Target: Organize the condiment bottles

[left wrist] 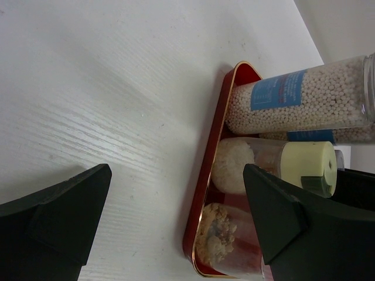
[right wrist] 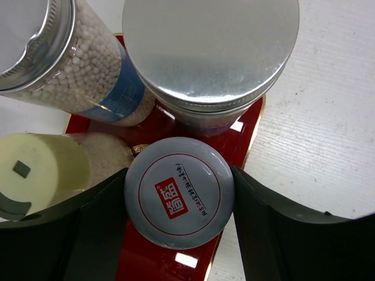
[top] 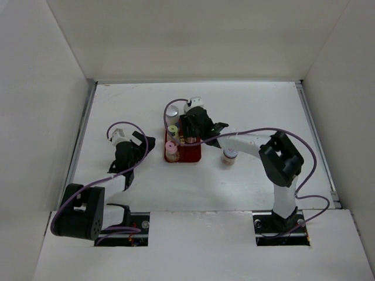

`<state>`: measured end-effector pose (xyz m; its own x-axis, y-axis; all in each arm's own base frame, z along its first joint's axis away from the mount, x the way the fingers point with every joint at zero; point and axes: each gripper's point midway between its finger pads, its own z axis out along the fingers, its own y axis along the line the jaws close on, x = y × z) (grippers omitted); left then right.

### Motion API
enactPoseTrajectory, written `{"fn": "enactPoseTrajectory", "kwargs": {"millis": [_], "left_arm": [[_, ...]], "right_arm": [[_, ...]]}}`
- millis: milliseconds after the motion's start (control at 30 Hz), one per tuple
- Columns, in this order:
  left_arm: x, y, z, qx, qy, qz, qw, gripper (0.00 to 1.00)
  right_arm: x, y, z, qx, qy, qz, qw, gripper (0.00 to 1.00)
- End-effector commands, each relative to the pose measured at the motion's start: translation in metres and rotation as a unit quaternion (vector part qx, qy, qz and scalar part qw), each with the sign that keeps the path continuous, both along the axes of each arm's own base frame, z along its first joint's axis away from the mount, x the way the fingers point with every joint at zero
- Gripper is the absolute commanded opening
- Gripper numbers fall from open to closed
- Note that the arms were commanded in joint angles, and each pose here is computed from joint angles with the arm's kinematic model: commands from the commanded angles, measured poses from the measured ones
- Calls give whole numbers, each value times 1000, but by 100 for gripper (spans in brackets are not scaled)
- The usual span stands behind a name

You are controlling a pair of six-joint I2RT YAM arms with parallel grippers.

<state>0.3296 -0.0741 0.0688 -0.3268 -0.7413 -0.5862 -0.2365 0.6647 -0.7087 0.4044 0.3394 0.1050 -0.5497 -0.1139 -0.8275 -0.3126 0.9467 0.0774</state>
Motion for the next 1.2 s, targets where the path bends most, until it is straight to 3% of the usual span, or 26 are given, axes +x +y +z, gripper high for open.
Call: {"fn": "enactPoseTrajectory", "kwargs": {"millis": [0, 200, 400, 633, 800, 1167], "left_arm": [[6, -2, 15, -4, -30, -3, 1000, 100], [5, -2, 17, -5, -34, -3, 999, 100], [4, -1, 18, -6, -36, -1, 999, 100], [5, -6, 18, -6, -36, -8, 999, 100], [7, -9, 14, -4, -28, -11, 1000, 100], [6, -6, 17, -5, -33, -8, 999, 100]], "right_arm": [[17, 16, 60, 67, -65, -9, 996, 75], [-5, 5, 105, 90, -94, -2, 991, 88], [-40, -56, 144, 97, -136, -45, 985, 89], [-96, -189, 80, -19, -79, -179, 980, 96], [-123, -187, 42, -5, -7, -161, 987, 98], [-109, -159, 9, -15, 18, -128, 991, 98]]}}
